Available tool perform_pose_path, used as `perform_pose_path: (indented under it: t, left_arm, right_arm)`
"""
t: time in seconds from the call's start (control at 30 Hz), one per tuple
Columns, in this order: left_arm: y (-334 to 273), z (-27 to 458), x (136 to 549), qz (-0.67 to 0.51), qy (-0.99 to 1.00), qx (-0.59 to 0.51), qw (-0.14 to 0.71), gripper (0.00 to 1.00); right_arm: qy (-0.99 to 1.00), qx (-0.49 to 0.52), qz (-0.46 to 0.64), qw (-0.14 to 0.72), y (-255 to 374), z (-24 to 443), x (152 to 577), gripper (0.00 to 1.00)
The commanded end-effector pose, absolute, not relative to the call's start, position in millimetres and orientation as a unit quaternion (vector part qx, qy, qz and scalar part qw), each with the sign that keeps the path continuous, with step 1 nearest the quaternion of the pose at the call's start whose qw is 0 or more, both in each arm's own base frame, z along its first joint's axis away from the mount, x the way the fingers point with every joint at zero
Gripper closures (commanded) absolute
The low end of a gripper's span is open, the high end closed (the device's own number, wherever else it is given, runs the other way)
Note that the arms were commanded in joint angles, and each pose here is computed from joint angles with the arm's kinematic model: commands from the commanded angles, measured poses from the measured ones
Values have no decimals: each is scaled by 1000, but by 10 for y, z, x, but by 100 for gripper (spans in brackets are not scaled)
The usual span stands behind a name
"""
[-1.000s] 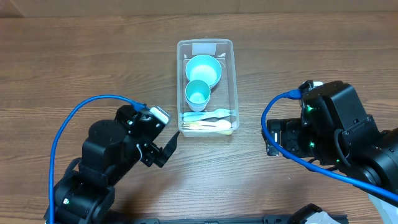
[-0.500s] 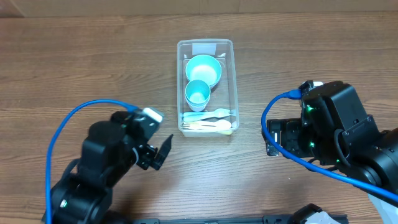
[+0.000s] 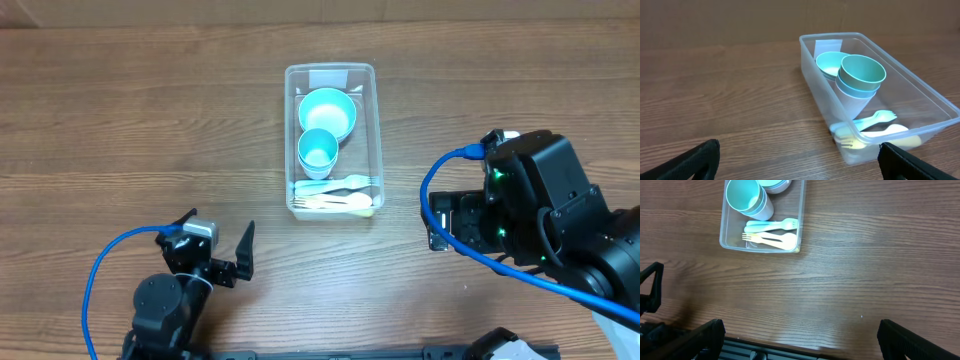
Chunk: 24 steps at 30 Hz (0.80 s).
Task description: Pack container
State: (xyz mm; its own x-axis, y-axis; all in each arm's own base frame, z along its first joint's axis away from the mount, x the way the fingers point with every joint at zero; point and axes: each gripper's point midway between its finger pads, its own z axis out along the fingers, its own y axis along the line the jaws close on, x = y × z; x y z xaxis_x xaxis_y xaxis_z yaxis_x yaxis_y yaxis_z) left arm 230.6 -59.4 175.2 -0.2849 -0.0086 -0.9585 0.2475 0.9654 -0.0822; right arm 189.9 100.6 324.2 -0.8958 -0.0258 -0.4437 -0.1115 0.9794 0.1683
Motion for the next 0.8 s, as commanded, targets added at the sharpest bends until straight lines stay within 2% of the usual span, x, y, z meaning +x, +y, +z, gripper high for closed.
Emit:
perform_pose_path:
  t: [0.0,0.27,0.77]
  left_arm:
    - [-529,1724,2291,-106,786,53,607,0]
    - [-511,1416,2290,-129,783,16,609,0]
    - [-515,1437,2293,-130,778,17,614,0]
  right_arm:
    - [968,-35,95,231,1003,3260,1901,0]
    - [968,-35,95,231,1003,3260,1901,0]
    - [968,-35,95,231,1003,3260,1901,0]
